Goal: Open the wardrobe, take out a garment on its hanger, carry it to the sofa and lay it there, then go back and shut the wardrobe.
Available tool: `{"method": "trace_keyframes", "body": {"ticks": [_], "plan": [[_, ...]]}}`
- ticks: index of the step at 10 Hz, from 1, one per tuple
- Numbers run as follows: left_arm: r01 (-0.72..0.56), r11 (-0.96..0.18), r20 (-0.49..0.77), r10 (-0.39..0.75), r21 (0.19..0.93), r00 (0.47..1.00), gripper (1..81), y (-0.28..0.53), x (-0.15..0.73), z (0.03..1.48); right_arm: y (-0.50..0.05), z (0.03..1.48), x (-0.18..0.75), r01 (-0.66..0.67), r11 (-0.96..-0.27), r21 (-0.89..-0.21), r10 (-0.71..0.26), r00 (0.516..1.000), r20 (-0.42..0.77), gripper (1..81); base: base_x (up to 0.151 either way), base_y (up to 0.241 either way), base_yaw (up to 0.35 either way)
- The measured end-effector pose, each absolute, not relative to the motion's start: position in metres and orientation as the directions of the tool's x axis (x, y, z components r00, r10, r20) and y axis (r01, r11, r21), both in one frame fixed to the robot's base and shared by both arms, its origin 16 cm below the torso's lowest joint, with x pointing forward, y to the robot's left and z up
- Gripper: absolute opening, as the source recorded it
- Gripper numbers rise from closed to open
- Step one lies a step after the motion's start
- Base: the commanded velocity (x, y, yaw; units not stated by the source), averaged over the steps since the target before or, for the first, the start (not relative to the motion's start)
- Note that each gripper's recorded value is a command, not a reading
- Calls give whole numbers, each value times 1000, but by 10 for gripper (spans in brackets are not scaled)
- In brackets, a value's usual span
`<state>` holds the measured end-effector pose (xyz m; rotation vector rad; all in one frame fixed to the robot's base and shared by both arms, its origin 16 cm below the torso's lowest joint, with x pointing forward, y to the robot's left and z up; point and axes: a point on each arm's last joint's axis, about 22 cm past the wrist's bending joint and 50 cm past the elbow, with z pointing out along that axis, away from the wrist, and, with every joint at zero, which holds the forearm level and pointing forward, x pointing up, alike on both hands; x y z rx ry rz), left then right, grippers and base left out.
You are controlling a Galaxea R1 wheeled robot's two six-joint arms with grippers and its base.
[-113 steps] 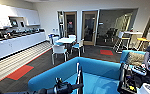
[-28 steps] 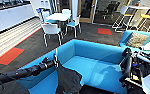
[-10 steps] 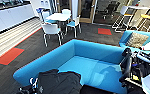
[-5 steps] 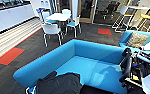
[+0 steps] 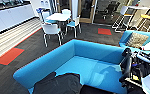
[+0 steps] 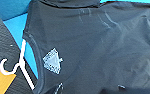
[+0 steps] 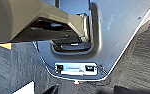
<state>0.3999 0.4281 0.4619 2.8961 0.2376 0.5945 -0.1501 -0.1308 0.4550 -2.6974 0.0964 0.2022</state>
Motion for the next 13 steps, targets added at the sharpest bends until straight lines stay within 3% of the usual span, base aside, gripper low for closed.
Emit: {"method": "trace_keyframes", "body": {"ticks": [3, 6, 9, 13], "plan": [[90, -980, 285, 138, 177, 949, 811, 415, 323, 434, -130, 455, -150, -102, -904, -415, -39, 987, -158, 811, 0, 0, 0], [-40, -981, 153, -11, 187, 988, 811, 384, 206, 410, -137, 450, -148, -99, -915, -391, -38, 987, -159, 811, 0, 0, 0], [-167, -943, 40, -162, 287, 986, 811, 339, 73, 407, -142, 441, -145, -89, -932, -351, -35, 987, -157, 811, 0, 0, 0], [-208, -900, 35, -211, 384, 977, 811, 272, -6, 423, -137, 434, -114, -57, -935, -350, -34, 997, -69, 811, 0, 0, 0]]}}
